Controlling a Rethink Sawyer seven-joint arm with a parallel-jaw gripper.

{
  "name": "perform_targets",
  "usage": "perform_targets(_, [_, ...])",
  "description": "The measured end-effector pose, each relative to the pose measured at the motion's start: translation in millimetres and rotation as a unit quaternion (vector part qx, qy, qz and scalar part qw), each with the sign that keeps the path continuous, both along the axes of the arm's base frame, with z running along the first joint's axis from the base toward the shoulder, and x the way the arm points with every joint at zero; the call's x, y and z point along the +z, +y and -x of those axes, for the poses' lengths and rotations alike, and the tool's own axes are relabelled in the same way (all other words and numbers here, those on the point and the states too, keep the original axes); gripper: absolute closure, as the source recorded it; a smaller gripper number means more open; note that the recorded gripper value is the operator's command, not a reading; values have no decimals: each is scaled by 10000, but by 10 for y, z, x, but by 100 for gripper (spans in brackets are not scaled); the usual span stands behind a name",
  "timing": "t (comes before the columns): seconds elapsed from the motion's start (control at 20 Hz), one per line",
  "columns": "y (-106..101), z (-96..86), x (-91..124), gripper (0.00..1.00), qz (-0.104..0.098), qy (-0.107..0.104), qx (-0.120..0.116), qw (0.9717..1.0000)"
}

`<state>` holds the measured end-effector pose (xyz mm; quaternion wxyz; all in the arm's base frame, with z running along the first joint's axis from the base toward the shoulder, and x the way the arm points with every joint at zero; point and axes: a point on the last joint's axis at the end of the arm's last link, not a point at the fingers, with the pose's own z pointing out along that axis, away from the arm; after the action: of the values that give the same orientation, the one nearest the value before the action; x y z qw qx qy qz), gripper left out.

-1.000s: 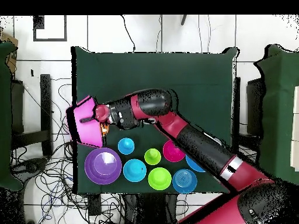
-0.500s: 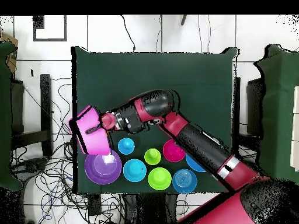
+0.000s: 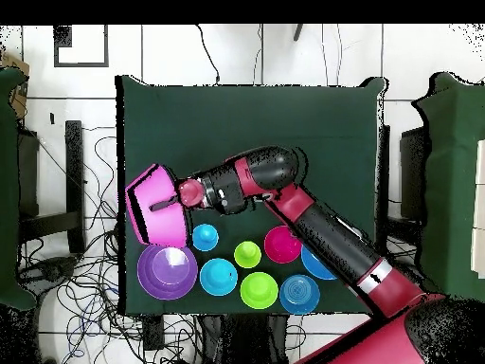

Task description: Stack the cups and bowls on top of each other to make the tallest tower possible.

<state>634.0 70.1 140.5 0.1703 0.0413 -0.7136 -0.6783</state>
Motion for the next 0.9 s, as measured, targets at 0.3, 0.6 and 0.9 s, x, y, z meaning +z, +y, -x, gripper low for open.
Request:
perform_targets(0.3, [20, -74, 108, 100, -177, -150, -162, 9996])
perform_targets(0.6, [44, -98, 191, 100, -382, -266, -210, 9987])
perform_targets(0.9, [-66, -117, 240, 100, -590, -354, -354, 9970])
